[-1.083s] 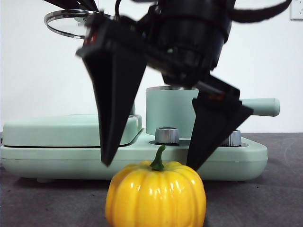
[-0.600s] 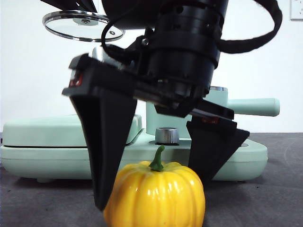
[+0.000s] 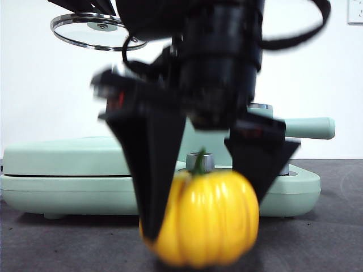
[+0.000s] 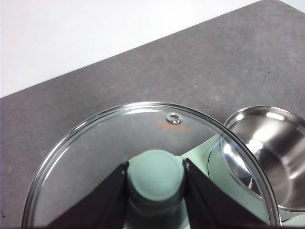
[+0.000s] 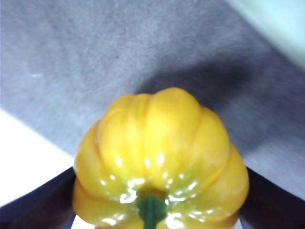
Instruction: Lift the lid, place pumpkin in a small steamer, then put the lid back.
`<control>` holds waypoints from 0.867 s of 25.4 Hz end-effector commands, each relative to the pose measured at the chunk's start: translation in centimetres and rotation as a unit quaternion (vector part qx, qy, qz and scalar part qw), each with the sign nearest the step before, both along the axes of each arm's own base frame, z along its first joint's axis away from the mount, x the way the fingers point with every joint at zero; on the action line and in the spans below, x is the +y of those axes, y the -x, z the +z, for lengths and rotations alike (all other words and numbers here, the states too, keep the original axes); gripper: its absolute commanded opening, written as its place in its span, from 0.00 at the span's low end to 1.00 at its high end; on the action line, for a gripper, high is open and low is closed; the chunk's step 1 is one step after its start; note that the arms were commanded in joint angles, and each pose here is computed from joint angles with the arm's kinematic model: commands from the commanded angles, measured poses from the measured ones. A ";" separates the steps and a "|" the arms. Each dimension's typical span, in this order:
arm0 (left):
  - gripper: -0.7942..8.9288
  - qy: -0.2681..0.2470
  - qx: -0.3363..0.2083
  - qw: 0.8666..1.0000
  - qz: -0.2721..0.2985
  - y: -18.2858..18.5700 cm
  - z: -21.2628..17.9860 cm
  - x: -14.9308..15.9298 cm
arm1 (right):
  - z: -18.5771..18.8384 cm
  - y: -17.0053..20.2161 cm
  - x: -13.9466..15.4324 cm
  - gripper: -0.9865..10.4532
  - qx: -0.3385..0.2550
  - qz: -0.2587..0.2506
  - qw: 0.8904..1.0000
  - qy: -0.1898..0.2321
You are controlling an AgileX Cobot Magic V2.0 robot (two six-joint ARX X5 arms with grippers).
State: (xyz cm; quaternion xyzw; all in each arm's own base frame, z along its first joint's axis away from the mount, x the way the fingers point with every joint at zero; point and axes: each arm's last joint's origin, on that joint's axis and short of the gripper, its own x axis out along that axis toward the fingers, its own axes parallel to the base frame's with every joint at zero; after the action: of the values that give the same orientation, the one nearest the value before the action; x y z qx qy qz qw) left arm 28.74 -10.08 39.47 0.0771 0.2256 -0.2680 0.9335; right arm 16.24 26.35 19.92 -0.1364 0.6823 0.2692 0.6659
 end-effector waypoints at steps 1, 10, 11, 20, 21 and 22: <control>0.17 0.008 -0.033 0.999 0.001 0.1 1.5 0.3 | 2.5 -1.1 0.4 0.39 -0.002 0.018 1.000 0.002; 0.17 0.009 -0.033 0.999 0.007 0.0 1.5 0.6 | 13.0 -8.8 -3.8 0.39 -0.090 -0.042 0.994 -0.052; 0.17 0.009 -0.033 0.999 0.007 0.0 1.5 0.6 | 13.5 -10.1 -4.5 0.39 -0.097 -0.056 0.992 -0.055; 0.17 0.010 -0.031 0.999 0.008 0.0 1.4 0.6 | 13.2 -17.1 -5.2 0.39 -0.116 -0.083 0.988 -0.052; 0.17 0.010 -0.030 0.999 0.008 0.0 1.4 0.6 | 12.7 -17.8 -5.0 0.39 -0.112 -0.083 0.989 -0.049; 0.17 0.010 -0.029 0.999 0.008 0.0 1.4 0.6 | 12.3 -18.4 -5.0 0.39 -0.108 -0.083 0.990 -0.044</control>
State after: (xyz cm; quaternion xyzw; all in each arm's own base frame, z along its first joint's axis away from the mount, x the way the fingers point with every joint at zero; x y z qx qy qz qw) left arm 28.96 -9.44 39.47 0.0755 0.2262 -0.2579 0.9363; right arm 34.18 20.99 32.64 -0.0641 0.5983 0.2200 0.7678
